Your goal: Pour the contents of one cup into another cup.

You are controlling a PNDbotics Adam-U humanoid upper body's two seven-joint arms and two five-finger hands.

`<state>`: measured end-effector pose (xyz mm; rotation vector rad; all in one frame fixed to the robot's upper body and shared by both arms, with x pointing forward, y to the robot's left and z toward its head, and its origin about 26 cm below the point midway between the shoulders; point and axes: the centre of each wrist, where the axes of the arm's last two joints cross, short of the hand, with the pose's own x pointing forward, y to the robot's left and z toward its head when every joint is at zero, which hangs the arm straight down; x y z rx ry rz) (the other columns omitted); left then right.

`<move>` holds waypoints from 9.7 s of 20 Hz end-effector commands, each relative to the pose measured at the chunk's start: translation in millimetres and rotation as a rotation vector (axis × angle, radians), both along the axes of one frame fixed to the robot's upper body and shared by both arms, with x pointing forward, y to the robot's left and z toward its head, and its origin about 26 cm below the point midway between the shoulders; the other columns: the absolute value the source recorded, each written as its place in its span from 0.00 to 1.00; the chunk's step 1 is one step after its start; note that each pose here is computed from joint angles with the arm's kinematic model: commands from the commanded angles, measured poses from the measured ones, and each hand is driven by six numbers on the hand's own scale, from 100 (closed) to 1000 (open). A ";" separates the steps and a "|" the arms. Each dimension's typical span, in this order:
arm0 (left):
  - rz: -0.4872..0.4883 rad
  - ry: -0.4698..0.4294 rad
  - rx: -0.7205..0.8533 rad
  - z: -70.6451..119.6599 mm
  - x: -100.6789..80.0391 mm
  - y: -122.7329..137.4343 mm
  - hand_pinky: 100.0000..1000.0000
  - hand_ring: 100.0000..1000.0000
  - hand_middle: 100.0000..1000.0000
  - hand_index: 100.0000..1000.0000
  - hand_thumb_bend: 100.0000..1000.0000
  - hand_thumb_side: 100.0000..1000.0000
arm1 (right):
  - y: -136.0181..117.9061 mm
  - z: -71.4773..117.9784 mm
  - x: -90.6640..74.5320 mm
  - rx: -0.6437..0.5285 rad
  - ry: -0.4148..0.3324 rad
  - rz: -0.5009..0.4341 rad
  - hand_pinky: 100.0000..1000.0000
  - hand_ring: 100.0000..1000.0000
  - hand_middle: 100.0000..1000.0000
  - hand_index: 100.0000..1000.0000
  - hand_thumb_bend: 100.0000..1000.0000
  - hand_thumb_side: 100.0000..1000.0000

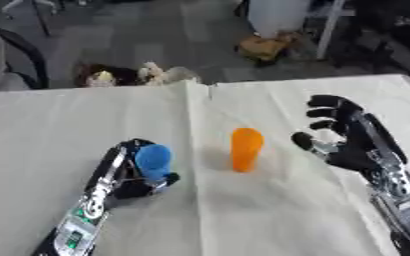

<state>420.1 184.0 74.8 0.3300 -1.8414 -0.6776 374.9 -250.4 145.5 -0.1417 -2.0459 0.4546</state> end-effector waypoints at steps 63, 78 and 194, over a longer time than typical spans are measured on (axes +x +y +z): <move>-0.100 -0.289 -0.088 93.4 -27.3 4.2 0.21 0.20 0.14 0.67 0.16 0.00 | 47.7 -65.3 56.0 -0.369 0.088 -0.038 0.83 0.86 0.76 0.82 0.73 0.29; -0.097 -0.278 -0.099 91.2 -27.1 2.7 0.21 0.20 0.14 0.67 0.15 0.00 | 53.7 -65.6 58.7 -0.325 0.059 -0.112 0.78 0.67 0.36 0.46 0.43 0.06; -0.117 -0.952 1.379 208.8 -34.8 -65.1 0.34 0.03 0.00 0.50 0.15 0.00 | 146.9 -18.9 16.1 -0.432 -0.030 0.390 0.78 0.65 0.33 0.43 0.24 0.07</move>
